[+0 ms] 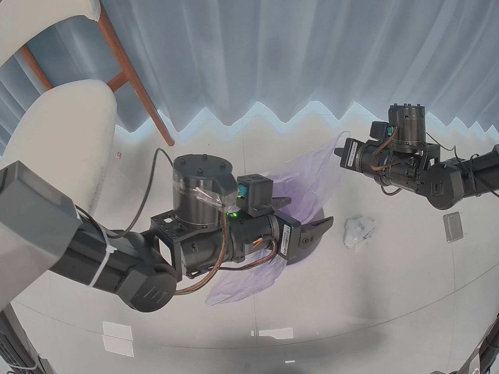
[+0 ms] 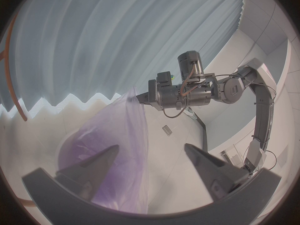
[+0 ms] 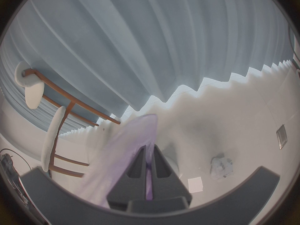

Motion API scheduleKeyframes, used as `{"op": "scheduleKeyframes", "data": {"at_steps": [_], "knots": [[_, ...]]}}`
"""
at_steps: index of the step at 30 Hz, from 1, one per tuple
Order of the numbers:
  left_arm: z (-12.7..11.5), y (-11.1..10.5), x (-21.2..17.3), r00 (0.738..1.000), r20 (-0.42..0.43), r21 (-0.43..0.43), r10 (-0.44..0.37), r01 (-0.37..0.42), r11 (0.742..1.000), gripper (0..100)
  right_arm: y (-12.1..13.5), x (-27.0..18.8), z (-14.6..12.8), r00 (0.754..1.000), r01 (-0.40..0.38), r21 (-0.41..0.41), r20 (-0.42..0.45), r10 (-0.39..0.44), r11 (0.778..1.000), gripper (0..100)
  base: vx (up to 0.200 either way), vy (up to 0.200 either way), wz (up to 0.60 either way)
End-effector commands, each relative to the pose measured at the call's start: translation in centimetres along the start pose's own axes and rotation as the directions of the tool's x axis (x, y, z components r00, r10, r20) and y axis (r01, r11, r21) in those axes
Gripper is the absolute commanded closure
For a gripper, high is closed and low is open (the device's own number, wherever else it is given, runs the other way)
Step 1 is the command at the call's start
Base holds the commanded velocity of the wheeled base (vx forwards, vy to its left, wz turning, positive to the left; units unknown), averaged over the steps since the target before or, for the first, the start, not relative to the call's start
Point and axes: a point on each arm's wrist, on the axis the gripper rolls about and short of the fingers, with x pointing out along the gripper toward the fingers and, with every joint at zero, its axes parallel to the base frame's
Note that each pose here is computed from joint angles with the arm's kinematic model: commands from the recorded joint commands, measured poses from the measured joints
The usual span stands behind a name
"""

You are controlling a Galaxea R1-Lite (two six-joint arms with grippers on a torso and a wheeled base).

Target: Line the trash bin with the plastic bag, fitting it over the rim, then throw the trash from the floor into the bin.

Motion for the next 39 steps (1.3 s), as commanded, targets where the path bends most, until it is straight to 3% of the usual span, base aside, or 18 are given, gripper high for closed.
{"op": "scheduleKeyframes", "data": {"at_steps": [1,5,10,14,18,30,39], "knots": [[1.7,-0.9,-3.2,1.000,0.020,0.005,0.001,-0.001,1.000,0,-0.4,-1.4,1.2,0.999,-0.009,0.001,0.033,0.009,1.000,100,0.000,0.000,0.00],[1.9,-1.2,-7.3,0.999,-0.025,-0.008,0.019,-0.020,1.000,0,-0.5,-2.2,1.3,0.999,-0.035,-0.001,0.023,0.035,0.999,100,0.000,0.000,0.00],[-0.6,0.8,-10.5,0.989,-0.113,-0.049,0.095,-0.101,0.994,0,-0.7,-2.2,0.7,0.999,-0.033,0.004,0.004,0.033,0.999,100,0.000,0.000,0.00],[-2.3,0.9,-12.8,0.988,-0.152,-0.070,0.024,-0.035,0.997,0,-0.8,-2.0,0.4,1.000,-0.023,0.011,-0.005,0.023,1.000,100,0.000,0.000,0.00],[-4.7,0.9,-13.7,0.973,-0.228,-0.039,0.027,-0.037,0.999,0,-0.8,-2.0,0.4,1.000,-0.024,0.009,-0.007,0.024,1.000,100,0.000,0.000,0.00],[-7.4,3.9,-12.8,0.942,-0.331,-0.041,0.059,-0.077,0.996,0,-0.5,-2.1,0.3,0.999,-0.033,0.010,-0.007,0.033,0.999,100,0.000,0.000,0.00],[-7.6,6.4,-9.7,0.952,-0.302,-0.021,0.044,-0.053,0.998,0,-0.4,-2.3,0.5,0.999,-0.036,0.009,0.010,0.036,0.999,100,0.000,0.000,0.00]]}}
